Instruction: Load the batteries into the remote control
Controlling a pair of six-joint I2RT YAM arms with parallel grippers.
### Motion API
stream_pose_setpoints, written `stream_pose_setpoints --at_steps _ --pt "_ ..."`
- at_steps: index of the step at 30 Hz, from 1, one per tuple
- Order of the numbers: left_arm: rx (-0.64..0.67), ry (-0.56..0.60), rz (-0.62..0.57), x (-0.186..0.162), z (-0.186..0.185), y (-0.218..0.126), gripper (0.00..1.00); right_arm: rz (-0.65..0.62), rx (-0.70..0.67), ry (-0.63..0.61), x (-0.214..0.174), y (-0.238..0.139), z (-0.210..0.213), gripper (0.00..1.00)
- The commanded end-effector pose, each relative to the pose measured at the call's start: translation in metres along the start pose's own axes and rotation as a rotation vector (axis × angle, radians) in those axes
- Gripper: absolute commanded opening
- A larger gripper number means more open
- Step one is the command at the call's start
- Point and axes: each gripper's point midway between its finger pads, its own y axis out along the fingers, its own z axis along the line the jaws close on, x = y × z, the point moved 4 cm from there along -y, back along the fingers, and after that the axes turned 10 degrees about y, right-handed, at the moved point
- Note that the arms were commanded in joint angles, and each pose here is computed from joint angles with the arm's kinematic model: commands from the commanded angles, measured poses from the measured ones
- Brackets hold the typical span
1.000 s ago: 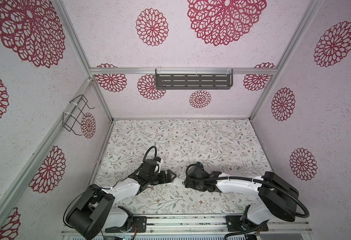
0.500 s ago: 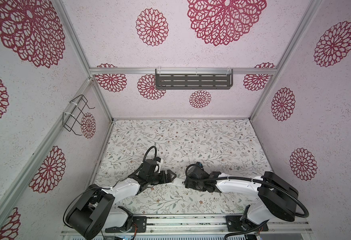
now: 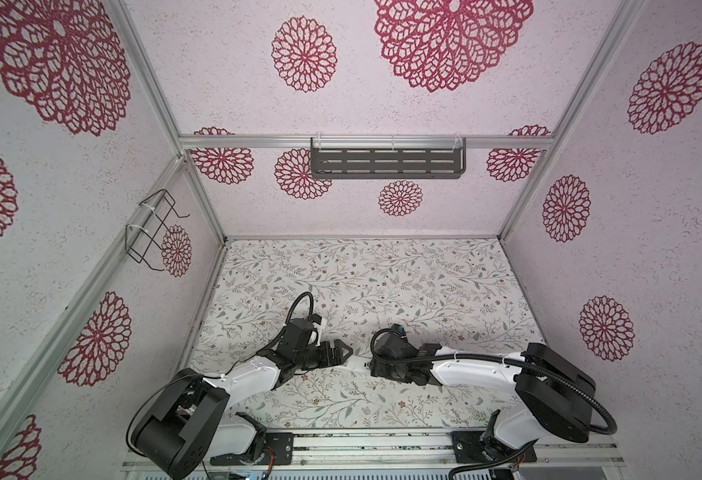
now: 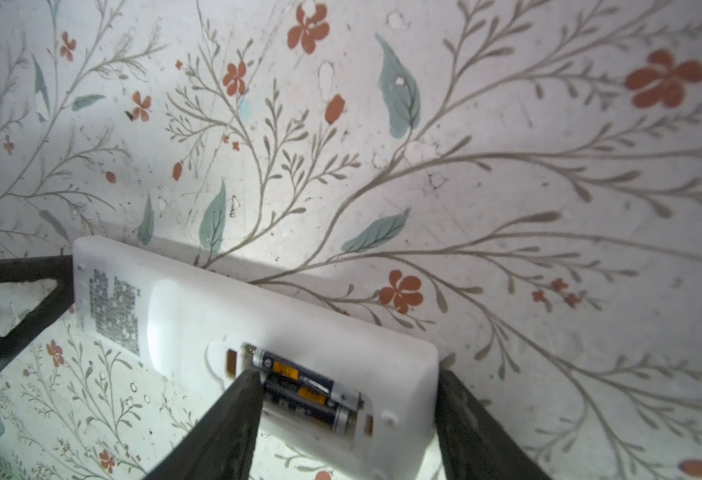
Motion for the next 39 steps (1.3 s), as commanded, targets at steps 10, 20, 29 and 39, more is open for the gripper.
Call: stream_pose_setpoints --at_steps 10,20,29,39 --pt "-0.042 0.014 -0.004 0.002 -0.01 0.0 0.98 0.098 -0.183 -0.077 -0.027 0.018 -0.039 0.68" --pt "-0.042 0.014 -0.005 0.003 -0.01 0.0 0.98 0.036 -0.116 -0.097 -0.014 0.007 -0.022 0.76" --pt "-0.038 0.015 -0.008 0.003 -0.01 -0.002 0.98 -0.03 -0.052 -0.093 0.01 -0.011 -0.015 0.86" --pt "-0.025 0.046 -0.021 0.011 -0.016 -0.01 0.98 -0.13 -0.004 -0.131 0.049 -0.042 -0.032 0.93"
